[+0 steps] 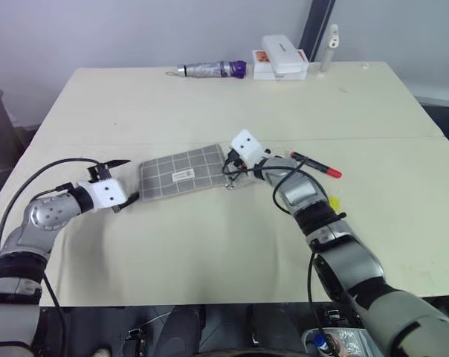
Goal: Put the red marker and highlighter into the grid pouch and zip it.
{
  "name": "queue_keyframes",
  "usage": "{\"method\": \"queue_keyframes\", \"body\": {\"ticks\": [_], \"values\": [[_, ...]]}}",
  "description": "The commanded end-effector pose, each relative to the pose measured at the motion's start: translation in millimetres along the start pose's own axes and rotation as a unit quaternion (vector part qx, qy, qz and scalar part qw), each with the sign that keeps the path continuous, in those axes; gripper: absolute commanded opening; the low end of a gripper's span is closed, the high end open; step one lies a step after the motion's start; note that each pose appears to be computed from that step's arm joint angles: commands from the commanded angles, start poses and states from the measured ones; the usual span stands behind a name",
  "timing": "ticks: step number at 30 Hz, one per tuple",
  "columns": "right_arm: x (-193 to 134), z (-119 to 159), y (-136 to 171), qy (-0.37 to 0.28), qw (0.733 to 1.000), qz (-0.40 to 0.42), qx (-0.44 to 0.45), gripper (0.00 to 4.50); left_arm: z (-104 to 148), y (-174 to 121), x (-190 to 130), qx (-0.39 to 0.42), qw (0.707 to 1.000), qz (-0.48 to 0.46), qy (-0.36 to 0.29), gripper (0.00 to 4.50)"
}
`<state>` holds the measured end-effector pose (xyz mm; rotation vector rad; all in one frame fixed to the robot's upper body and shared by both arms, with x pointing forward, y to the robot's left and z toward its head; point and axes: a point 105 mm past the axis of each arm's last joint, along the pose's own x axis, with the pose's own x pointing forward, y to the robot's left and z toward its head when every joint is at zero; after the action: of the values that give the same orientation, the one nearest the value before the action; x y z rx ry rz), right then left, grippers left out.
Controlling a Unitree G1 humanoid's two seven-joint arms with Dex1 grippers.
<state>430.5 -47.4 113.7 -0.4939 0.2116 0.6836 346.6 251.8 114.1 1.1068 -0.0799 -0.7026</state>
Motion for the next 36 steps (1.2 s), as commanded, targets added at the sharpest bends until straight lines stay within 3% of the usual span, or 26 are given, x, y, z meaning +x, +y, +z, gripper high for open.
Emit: {"method": "queue_keyframes", "body": {"ticks": [1,18,21,28,32,36], "values": [[3.4,23.2,5.1,-0.031,0.999,0.015,-0.032,0.07,6.3,-22.2,6.6,0.007,0.998,-0.055,-0.024,4.50],[6.4,29.5,19.5,-0.047,0.995,0.043,-0.077,0.07,35.0,-32.1,7.5,0.017,0.991,-0.082,-0.103,4.50],[6.5,27.0,19.6,-0.045,0.995,0.043,-0.077,0.00,42.2,-27.4,3.4,0.026,0.990,-0.069,-0.124,3.67],[6.1,23.4,17.8,-0.040,0.995,0.041,-0.079,0.00,48.6,-24.7,-5.4,0.042,0.986,-0.063,-0.147,0.03],[1.5,28.4,9.0,-0.054,0.995,0.021,-0.083,0.00,46.8,-21.5,-4.7,0.002,0.989,-0.042,-0.142,0.03],[-17.7,40.5,-21.3,-0.082,0.989,-0.034,-0.115,0.00,57.6,0.6,-1.6,-0.112,0.982,0.024,-0.153,0.03]]}}
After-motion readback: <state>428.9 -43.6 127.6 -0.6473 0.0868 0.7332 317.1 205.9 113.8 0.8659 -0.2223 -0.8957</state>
